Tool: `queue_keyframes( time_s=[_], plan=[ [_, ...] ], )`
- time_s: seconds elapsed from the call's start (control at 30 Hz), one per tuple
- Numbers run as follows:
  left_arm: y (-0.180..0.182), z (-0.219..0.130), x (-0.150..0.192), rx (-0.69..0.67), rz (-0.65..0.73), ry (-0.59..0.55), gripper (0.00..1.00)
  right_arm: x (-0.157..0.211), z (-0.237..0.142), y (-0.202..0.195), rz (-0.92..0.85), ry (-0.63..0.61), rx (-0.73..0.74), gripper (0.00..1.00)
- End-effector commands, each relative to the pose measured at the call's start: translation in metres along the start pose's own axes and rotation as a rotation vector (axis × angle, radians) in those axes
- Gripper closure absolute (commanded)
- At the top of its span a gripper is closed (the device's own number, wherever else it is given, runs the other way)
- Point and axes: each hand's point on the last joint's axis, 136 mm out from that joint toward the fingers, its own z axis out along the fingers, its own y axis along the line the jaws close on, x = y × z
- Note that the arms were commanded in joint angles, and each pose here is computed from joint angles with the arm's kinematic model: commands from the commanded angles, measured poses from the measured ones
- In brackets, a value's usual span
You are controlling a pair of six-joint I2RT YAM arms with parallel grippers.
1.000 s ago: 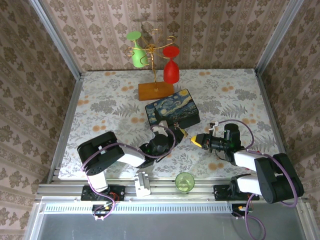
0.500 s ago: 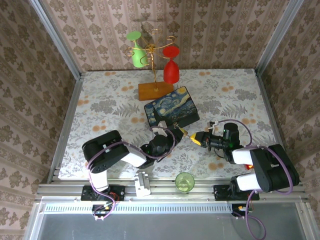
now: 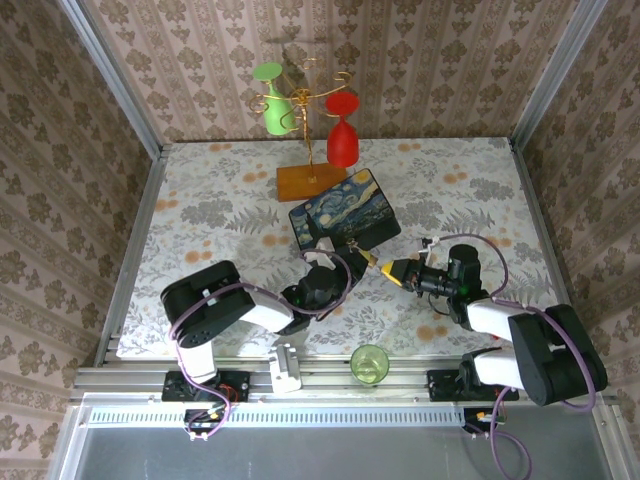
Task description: Unlock the padlock with the key
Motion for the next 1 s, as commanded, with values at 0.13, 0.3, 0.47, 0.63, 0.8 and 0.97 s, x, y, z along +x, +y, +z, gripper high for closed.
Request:
queue_keyframes(
  time_s=[0.13, 0.3, 0.47, 0.63, 0.8, 0.97],
  plan=[
    [-0.052, 0.0, 0.033, 0.123, -0.016, 0.151, 1.0, -0.02, 0.013, 0.014, -0.085, 0.009, -0.025, 1.0],
    [-0.041, 0.0, 0.037, 0.065, 0.017, 0.175, 1.0, -0.021, 0.009, 0.013, -0.081, 0.015, 0.003, 1.0],
    [-0.042, 0.0, 0.039, 0.073, 0.015, 0.183, 1.0, -0.02, 0.01, 0.008, -0.081, 0.03, 0.034, 1.0],
    [-0.046, 0.002, 0.048, 0.066, 0.038, 0.216, 1.0, -0.029, 0.015, 0.013, -0.072, 0.02, 0.02, 1.0],
    [-0.044, 0.002, 0.052, 0.063, 0.041, 0.223, 1.0, -0.023, 0.026, 0.029, -0.11, 0.021, 0.032, 1.0],
    [-0.036, 0.001, 0.051, 0.037, 0.069, 0.224, 1.0, -0.015, 0.025, 0.019, -0.085, 0.024, 0.057, 0.99]
  ],
)
